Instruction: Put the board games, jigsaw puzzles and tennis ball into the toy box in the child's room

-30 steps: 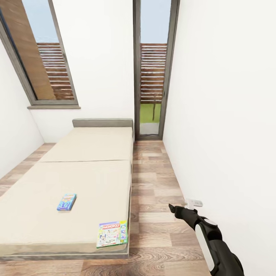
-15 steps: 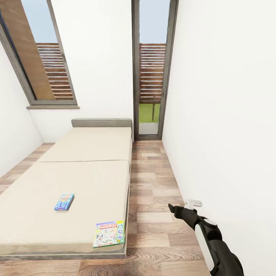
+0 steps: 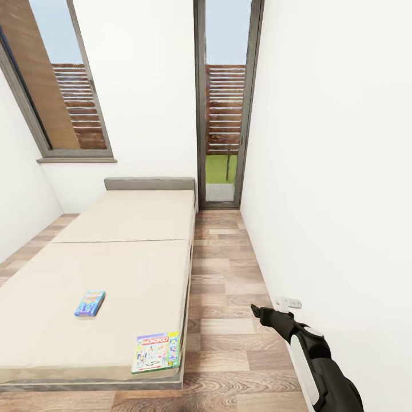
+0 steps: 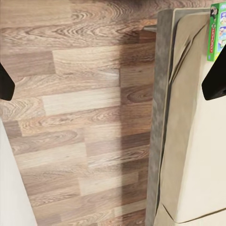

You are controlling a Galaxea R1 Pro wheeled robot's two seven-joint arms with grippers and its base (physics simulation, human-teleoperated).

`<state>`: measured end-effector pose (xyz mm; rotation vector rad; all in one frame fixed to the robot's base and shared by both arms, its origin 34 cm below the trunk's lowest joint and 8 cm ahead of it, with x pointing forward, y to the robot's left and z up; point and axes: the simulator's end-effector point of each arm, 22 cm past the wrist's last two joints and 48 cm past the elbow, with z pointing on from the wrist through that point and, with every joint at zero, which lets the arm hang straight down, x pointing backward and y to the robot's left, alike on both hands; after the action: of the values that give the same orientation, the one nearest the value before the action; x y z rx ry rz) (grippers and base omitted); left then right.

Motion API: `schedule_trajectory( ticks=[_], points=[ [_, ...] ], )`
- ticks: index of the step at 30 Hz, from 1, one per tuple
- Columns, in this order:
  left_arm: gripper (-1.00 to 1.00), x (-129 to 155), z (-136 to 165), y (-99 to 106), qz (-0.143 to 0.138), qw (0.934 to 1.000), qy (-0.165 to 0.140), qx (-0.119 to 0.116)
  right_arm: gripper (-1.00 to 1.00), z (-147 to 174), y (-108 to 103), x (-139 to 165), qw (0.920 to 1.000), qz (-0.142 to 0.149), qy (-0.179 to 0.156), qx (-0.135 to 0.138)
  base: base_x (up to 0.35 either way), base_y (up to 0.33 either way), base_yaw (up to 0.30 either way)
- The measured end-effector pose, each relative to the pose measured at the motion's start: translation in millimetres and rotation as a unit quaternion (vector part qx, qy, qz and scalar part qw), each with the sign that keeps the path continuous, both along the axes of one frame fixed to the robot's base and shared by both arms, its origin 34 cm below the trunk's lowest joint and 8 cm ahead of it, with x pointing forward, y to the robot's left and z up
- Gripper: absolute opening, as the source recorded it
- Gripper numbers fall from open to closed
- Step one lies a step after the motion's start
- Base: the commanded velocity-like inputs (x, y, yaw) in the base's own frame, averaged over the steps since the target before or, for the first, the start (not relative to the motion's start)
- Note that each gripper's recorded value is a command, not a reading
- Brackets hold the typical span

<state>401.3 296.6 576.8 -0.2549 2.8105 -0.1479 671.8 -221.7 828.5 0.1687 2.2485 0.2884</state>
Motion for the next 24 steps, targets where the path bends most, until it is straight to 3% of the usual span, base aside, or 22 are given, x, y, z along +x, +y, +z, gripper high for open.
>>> schedule_trajectory(
  ticks=[24],
  points=[
    [1.0, 0.9, -3.5, 1.5, 0.003, 1.0, -0.001, 0.0, 1.0, -3.0, 0.5, 1.0, 1.0, 0.0, -0.001, -0.001, 0.0, -0.001, 0.0]
  ],
)
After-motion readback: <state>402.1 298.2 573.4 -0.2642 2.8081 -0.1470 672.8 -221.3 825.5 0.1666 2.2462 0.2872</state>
